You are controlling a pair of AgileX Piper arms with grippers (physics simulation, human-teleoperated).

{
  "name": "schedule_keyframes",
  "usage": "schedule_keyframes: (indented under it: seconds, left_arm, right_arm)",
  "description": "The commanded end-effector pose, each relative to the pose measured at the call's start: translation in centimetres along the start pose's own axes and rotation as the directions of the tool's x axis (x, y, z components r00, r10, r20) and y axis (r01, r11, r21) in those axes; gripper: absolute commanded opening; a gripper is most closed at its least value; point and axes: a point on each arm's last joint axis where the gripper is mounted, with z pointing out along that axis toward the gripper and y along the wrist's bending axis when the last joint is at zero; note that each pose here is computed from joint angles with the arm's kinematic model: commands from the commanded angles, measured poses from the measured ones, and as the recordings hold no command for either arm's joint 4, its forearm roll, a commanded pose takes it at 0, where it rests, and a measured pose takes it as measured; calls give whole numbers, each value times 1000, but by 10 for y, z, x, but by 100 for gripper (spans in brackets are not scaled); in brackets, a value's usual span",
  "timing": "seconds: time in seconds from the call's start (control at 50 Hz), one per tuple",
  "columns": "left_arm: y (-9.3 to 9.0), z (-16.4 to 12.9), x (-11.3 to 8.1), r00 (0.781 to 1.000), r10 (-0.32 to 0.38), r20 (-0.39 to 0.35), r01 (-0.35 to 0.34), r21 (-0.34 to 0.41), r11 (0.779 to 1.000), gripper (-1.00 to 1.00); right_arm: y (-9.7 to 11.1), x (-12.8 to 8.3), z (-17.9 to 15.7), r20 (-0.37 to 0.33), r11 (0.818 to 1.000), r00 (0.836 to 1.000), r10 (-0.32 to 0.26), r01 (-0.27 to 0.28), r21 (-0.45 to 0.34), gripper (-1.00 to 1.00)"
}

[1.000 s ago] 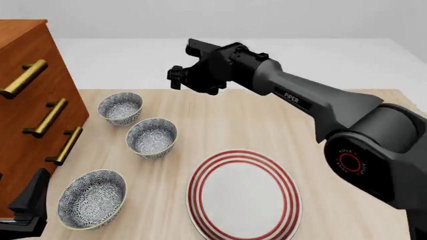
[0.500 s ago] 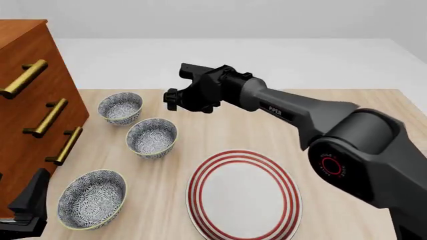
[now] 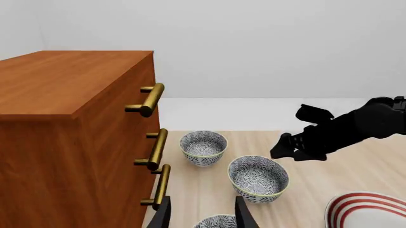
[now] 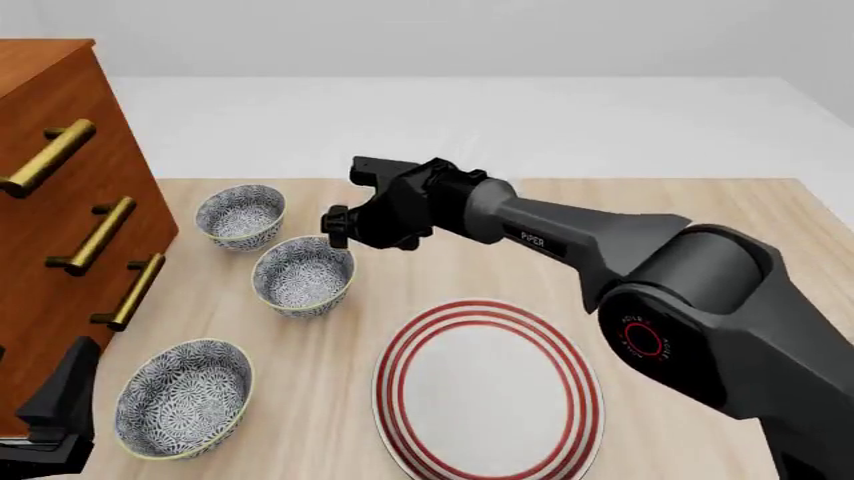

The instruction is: Pick up the bowl and put it in the middle on the plate.

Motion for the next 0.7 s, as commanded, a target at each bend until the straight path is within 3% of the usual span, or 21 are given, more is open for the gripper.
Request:
schedule_keyframes:
  seconds: [0.02, 0.7]
  left_arm:
    - [0, 0, 0, 1000, 0, 0, 0, 0, 1000, 100]
    - [0, 0, 0, 1000, 0, 0, 0, 0, 1000, 100]
  right_arm:
    - [3, 9, 5, -15, 1000, 1000, -14, 14, -2, 100]
    - [4, 22, 17, -39, 999, 999, -36, 36, 0, 100]
